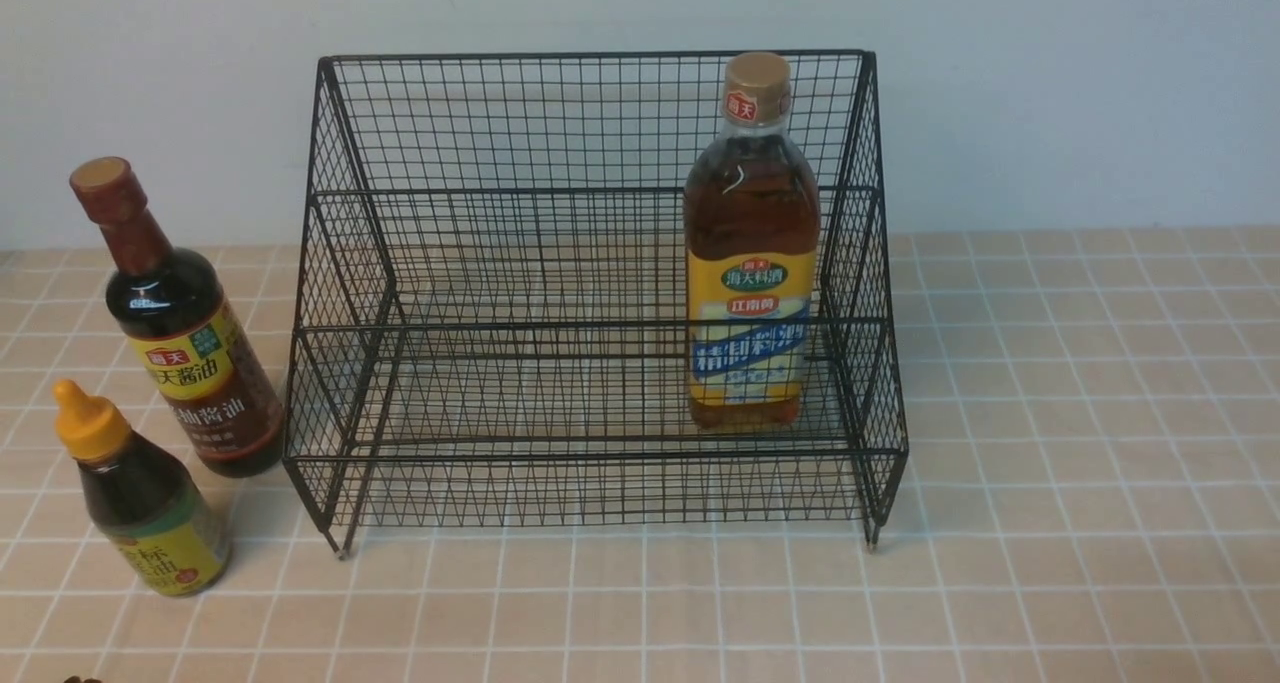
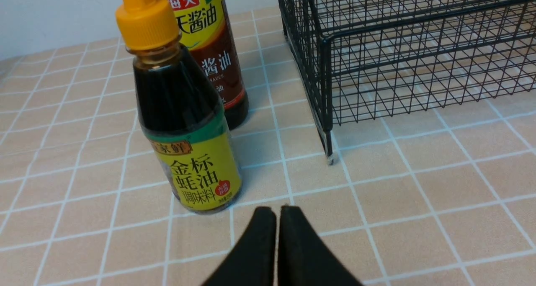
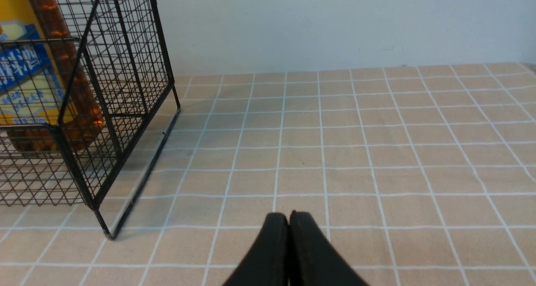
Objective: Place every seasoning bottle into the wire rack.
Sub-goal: Use the left arm to grab the condiment bottle closest to it
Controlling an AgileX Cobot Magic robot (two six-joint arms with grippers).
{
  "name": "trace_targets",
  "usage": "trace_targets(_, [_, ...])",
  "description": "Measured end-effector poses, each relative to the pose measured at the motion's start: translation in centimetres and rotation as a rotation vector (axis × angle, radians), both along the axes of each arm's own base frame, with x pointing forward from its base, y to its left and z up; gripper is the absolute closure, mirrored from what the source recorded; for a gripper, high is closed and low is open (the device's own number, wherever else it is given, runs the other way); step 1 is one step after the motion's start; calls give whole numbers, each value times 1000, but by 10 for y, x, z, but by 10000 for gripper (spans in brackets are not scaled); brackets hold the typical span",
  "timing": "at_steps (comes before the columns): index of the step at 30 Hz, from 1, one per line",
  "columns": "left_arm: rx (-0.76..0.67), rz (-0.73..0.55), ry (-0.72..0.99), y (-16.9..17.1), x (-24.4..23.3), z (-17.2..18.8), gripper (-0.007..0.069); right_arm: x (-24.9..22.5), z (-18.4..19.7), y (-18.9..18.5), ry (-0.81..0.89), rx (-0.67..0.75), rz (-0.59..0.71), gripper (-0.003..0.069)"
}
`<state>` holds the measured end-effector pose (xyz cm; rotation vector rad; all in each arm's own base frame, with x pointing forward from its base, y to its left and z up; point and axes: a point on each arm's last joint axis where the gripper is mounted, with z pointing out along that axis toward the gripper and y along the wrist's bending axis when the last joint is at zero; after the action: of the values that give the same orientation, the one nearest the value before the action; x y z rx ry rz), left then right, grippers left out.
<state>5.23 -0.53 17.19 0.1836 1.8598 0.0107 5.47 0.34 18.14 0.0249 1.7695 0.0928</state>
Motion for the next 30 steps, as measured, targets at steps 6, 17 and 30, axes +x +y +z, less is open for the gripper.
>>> trace_targets(6, [-275,24,-156,-3,3,16,632,0,0,0,0,0,0,673])
trace_targets(17, [-487,123,-632,12,-1,57,632,0,0,0,0,0,0,673])
trace_targets(30, [-61,184,-449,12,60,105,625,0,0,0,0,-2,0,673])
